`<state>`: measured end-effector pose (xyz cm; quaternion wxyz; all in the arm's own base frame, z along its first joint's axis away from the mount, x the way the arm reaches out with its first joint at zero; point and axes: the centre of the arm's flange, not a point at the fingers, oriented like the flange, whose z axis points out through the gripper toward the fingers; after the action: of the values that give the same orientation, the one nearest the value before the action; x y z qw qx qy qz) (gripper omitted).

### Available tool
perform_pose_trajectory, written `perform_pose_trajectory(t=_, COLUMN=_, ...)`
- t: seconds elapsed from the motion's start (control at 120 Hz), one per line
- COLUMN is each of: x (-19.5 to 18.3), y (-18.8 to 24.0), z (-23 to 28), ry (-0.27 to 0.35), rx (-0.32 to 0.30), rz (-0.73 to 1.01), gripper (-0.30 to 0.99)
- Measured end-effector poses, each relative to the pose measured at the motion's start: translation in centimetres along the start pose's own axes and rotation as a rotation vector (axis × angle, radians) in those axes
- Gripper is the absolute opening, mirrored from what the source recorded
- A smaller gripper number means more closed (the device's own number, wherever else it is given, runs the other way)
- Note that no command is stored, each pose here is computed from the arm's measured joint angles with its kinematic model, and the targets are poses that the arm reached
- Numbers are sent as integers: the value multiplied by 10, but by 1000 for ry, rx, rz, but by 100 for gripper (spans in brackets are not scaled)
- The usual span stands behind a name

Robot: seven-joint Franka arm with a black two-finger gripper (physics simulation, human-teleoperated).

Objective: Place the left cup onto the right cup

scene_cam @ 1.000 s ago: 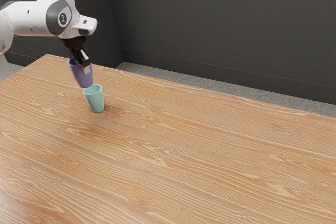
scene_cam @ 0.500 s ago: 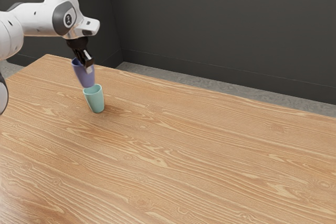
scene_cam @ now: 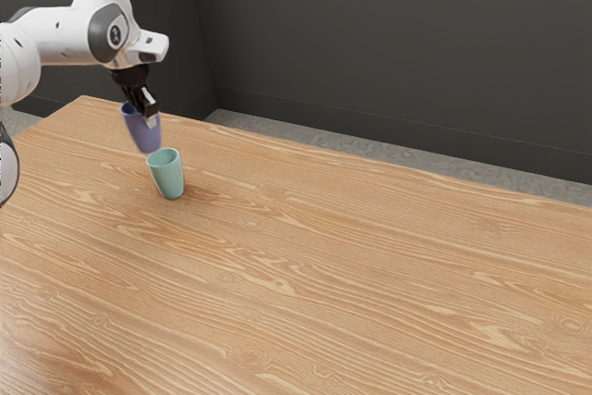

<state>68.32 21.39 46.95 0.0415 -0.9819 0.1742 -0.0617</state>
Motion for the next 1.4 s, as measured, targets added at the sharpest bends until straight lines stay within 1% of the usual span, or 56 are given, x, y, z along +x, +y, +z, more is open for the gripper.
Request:
perform_pose_trajectory(t=0.317, x=20, y=4, z=9, ry=16, rx=-1, rz=23, gripper=-9)
perform_pose_trajectory(t=0.775, x=20, y=-8, z=21, ry=18, rx=-4, rz=11, gripper=-9)
perform_pose_trajectory(t=1.017, x=16, y=-15, z=31, ry=7, rx=-9, rz=1, gripper=-9)
perform_pose_trajectory(t=1.4, x=19, y=-17, z=40, ry=4, rx=-9, rz=2, gripper=-9)
